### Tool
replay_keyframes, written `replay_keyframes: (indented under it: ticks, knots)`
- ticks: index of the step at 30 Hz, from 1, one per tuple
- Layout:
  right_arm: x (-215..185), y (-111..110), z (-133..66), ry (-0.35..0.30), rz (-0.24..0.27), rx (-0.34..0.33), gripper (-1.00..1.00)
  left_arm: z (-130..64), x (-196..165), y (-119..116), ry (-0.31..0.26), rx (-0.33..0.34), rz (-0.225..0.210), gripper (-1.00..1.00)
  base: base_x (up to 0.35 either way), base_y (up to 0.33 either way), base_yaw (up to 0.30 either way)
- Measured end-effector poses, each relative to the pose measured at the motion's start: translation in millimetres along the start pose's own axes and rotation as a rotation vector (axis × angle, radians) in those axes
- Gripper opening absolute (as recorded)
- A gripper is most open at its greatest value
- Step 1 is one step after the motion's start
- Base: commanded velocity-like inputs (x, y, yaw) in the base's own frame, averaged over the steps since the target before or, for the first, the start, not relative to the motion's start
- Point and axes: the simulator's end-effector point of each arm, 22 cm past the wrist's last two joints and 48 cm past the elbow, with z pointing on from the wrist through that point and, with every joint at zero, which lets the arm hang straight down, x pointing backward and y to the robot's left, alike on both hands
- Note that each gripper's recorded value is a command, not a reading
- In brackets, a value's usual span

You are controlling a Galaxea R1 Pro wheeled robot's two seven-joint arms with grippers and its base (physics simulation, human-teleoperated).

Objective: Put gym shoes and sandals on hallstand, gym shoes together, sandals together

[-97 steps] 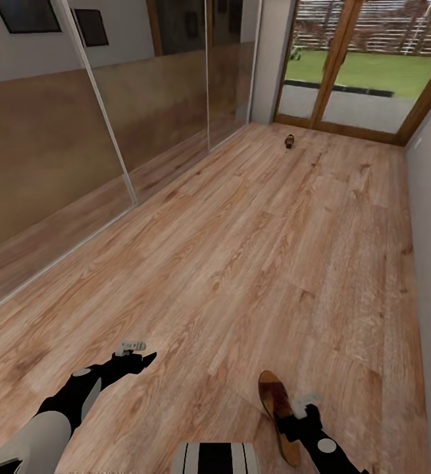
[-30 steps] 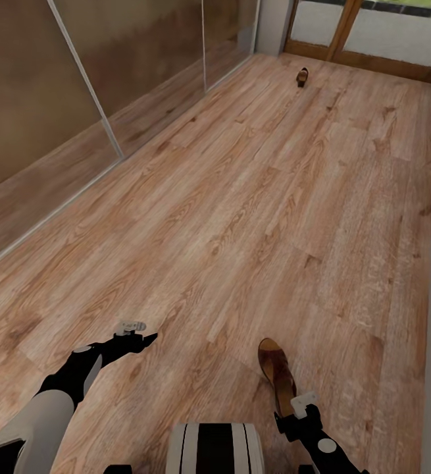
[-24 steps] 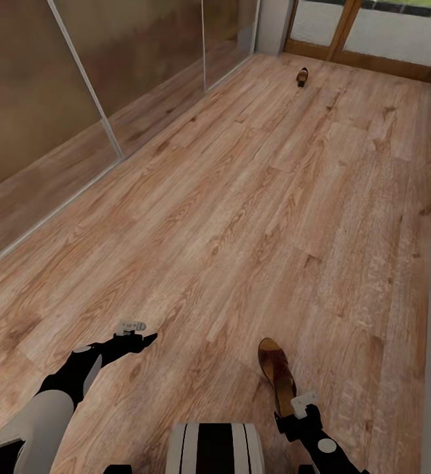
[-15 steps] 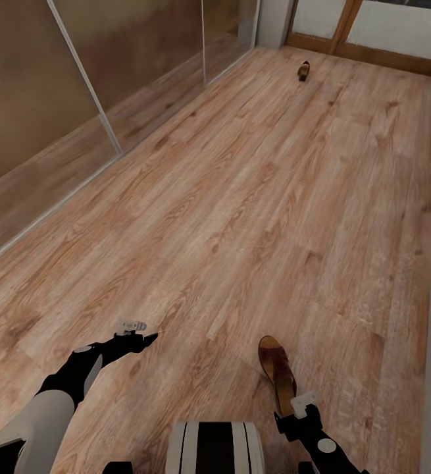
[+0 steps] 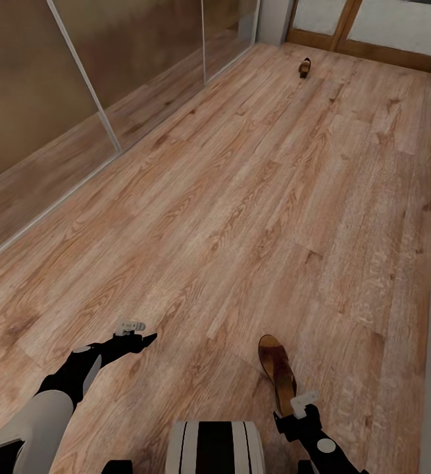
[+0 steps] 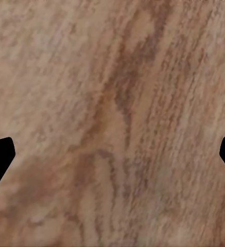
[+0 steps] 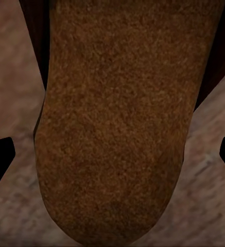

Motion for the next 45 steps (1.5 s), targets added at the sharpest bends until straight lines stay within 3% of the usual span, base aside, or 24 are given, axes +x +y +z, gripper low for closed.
replay_keyframes:
  ticks: [3, 4, 45]
  knots:
    - [-0.2, 0.5, 0.0, 0.000, 0.000, -0.001, 1.00, 0.2, 0.0, -0.4, 0.000, 0.001, 0.000, 1.00, 0.000, 0.000, 0.000]
    - [-0.2, 0.6, 0.0, 0.000, 0.000, -0.001, -1.00, 0.2, 0.0, -0.5, 0.000, 0.001, -0.001, 1.00, 0.000, 0.000, 0.000]
    - [-4.0, -1.1, -1.5, -0.008, -0.005, 0.001, -1.00, -3.4, -5.0, 0.8, -0.015, -0.002, 0.011, 1.00, 0.000, 0.000, 0.000]
